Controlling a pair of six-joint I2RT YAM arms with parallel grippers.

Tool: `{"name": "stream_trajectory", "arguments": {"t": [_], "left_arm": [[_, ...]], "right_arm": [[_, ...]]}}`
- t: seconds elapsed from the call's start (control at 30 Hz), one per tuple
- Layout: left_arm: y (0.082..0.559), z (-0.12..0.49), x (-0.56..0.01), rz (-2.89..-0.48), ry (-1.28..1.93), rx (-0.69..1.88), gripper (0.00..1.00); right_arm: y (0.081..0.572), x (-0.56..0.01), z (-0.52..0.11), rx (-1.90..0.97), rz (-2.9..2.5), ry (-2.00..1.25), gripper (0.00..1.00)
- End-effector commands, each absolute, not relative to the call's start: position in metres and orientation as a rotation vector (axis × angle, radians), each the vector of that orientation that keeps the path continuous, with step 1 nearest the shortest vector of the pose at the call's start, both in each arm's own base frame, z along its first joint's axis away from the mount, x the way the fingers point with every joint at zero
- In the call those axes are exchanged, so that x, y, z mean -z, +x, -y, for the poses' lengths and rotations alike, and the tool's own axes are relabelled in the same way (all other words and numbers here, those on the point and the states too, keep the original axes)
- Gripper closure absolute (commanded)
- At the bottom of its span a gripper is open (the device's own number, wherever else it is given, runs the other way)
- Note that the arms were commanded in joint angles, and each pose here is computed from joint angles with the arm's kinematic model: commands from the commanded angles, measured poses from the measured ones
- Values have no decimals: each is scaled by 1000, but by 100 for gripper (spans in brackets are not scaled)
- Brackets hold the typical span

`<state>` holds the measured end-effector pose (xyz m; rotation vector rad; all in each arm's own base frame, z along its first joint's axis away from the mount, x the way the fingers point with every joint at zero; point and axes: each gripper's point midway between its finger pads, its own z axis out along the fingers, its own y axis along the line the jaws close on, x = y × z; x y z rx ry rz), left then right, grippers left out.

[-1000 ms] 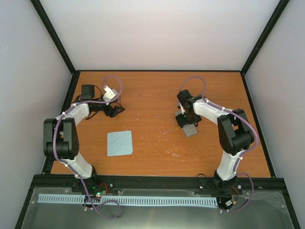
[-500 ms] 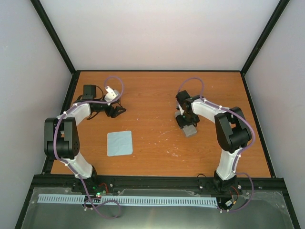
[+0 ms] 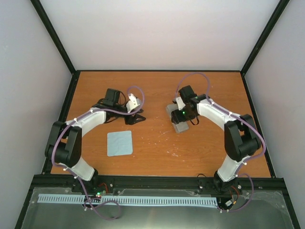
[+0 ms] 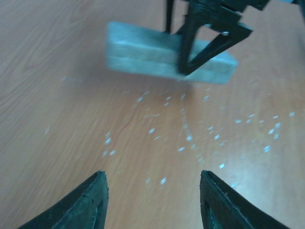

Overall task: Organize the sunglasses
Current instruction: Pick up the sunglasses case from the center of the board, then open the sunglasses case.

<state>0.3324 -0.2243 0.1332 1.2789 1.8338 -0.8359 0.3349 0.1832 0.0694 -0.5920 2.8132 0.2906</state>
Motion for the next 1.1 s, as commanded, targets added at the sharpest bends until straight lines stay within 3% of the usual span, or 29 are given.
{"name": "stream_trajectory", "arguments": {"t": [0.0, 0.23, 1.07], "left_arm": [[312, 259, -166, -1704, 1302, 896, 47], [317, 275, -161, -1729, 1246, 947, 39], [302, 304, -175, -1659, 1278, 1284, 33]], "right_arm": [[330, -126, -243, -777, -2550, -660, 66], [310, -158, -270, -1083, -2395, -705, 65], [278, -163, -291, -1229, -2325, -791, 63]]}}
